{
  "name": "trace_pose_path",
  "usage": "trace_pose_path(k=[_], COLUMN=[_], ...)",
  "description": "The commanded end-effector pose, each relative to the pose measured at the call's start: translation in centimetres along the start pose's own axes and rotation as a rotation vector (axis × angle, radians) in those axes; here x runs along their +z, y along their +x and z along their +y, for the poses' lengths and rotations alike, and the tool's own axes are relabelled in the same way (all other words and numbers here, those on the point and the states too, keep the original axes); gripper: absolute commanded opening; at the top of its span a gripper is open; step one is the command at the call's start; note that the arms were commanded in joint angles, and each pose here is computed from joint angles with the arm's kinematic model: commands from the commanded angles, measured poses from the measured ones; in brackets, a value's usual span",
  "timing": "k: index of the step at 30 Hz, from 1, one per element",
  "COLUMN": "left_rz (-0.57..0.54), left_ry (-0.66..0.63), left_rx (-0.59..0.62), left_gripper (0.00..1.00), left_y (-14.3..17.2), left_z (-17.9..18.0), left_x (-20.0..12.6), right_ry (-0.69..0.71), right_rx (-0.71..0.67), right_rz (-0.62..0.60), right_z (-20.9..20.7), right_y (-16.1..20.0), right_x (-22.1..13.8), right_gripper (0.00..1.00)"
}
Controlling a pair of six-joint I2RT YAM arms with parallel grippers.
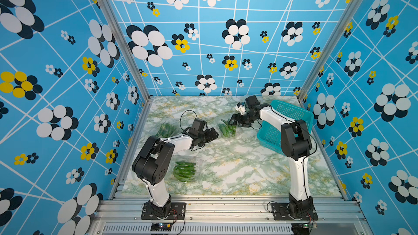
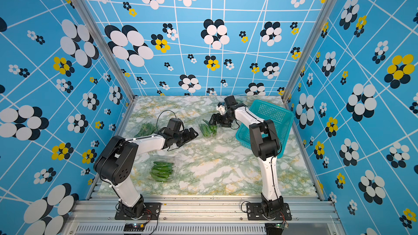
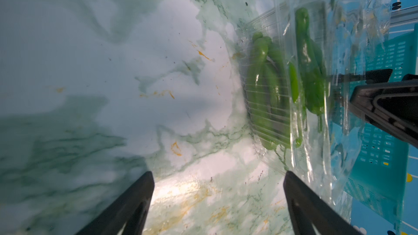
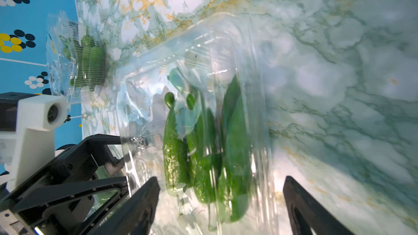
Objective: Take small green peppers out of containers
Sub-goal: Open the packing box at the center of the board.
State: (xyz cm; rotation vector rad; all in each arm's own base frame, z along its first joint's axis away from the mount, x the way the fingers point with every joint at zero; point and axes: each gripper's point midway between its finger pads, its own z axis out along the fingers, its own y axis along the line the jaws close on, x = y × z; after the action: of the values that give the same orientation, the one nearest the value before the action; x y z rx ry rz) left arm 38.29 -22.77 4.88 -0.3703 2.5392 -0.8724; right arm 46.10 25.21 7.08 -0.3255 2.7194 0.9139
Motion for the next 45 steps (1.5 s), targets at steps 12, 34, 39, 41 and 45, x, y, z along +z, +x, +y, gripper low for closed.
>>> trace_pose_path(k=[12,34,39,41,45], left_rz=[-0.011,-0.034,-0.040,-0.039,-0.042], left_ry=[0.042,0.029,0.028,0.032,0.049], left_rx=[-0.011,0.008,0.005,0.004,-0.001], left_gripper=[0.89,0.81,0.74,0.71,0.69], left_y=[-1.2,-4.9,-5.1,-5.1,-5.3], left_z=[-0.7,-0.8,-0.7,-0.7,-1.0], left_x=[0.9,1.5,1.2,1.3,1.4], right_ry=[-0.034,-0.051,-0.053,-0.058,-0.063], right_rx=[0.013,0.011,0.014,0.017,0.016], right_rz=[-0.005,-0.014,-0.013,-0.014,-0.014], right_z=[0.6,0.8,0.7,0.8,0.9], right_y=[-0.9,-2.1,-2.3,-2.4,-2.5], right_x=[0.1,0.6,0.8,0.8,0.9], right_gripper=[0.87,0.86,0.85,0.84,0.84])
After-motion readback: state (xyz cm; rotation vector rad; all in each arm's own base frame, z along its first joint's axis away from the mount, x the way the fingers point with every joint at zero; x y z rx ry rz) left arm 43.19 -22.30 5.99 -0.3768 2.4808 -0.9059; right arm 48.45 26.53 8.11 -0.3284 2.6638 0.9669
